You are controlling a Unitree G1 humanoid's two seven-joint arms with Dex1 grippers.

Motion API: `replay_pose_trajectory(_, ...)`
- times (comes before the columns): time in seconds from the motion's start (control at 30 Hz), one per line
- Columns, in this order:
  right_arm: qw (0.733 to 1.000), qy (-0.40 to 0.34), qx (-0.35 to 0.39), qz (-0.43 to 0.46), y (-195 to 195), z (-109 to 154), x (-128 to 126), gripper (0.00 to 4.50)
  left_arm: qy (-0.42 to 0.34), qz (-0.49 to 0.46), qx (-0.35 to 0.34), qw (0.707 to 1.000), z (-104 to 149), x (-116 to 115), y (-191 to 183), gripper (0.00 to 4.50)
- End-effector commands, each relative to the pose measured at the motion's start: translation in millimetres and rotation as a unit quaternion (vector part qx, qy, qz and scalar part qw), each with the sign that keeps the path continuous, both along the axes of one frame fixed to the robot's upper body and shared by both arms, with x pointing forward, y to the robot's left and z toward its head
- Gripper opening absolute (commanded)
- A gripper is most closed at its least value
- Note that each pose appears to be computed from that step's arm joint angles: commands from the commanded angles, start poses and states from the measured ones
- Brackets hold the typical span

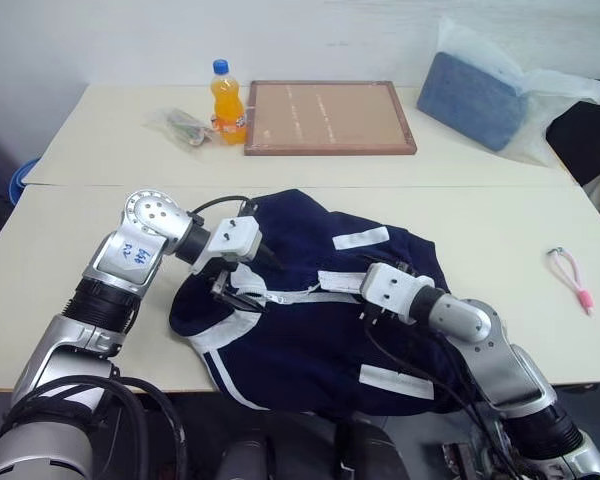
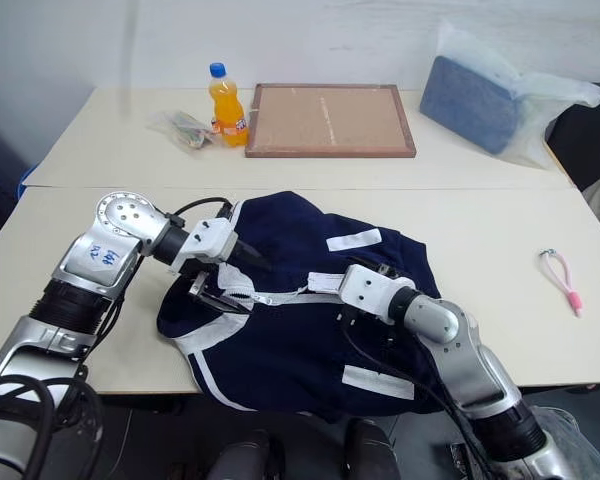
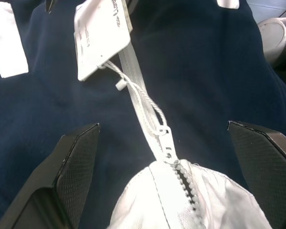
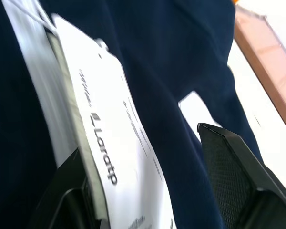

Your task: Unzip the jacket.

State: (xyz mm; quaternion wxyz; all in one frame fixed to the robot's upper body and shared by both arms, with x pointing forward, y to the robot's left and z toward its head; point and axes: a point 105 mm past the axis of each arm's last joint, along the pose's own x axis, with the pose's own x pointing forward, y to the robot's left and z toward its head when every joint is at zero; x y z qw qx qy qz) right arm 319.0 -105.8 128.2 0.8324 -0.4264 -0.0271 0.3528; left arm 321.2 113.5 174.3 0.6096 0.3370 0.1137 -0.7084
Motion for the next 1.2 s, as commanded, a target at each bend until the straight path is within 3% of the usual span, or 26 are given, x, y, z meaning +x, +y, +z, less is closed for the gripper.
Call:
replay_pose_trajectory(0.03, 1.0, -0.025, -0.007, 0.002, 2.7, 4.1, 2.7, 1.92, -0.009, -0.009, 0.003, 1.0, 2.9, 0.6, -1.2, 4.5)
replay_pose_trajectory(0.2, 0.999, -0.021, 0.043, 0.005, 8.1, 11.5, -3.7, 0.08, -0.006, 0.01, 0.005, 1.0, -12.7, 6.5, -1.7, 4.5)
replay_pose_trajectory(0.53, 0.986, -0.027, 0.151, -0.07, -13.1, 31.5, -15.6, 0.03, 0.018, 0.062, 0.04, 0.997, -65.8, 19.8, 13.6, 4.5)
replay_pose_trajectory(0.77, 0.952, -0.034, 0.229, -0.199, -68.8, 41.6, -21.1, 0.03, 0.014, 0.078, 0.061, 0.995, -81.1, 26.9, 25.6, 4.5)
replay_pose_trajectory(0.9, 0.894, -0.048, 0.324, -0.304, -119.4, 52.7, -27.1, 0.03, 0.015, 0.077, 0.057, 0.995, -81.7, 27.7, 25.0, 4.5)
replay_pose_trajectory(1.07, 0.835, -0.077, 0.351, -0.417, -202.0, 58.9, -44.0, 0.03, 0.013, 0.072, 0.053, 0.996, -82.2, 27.8, 23.5, 4.5)
replay_pose_trajectory(1.2, 0.803, -0.088, 0.367, -0.461, -245.3, 61.7, -55.9, 0.03, 0.013, 0.07, 0.052, 0.996, -81.9, 27.7, 22.9, 4.5)
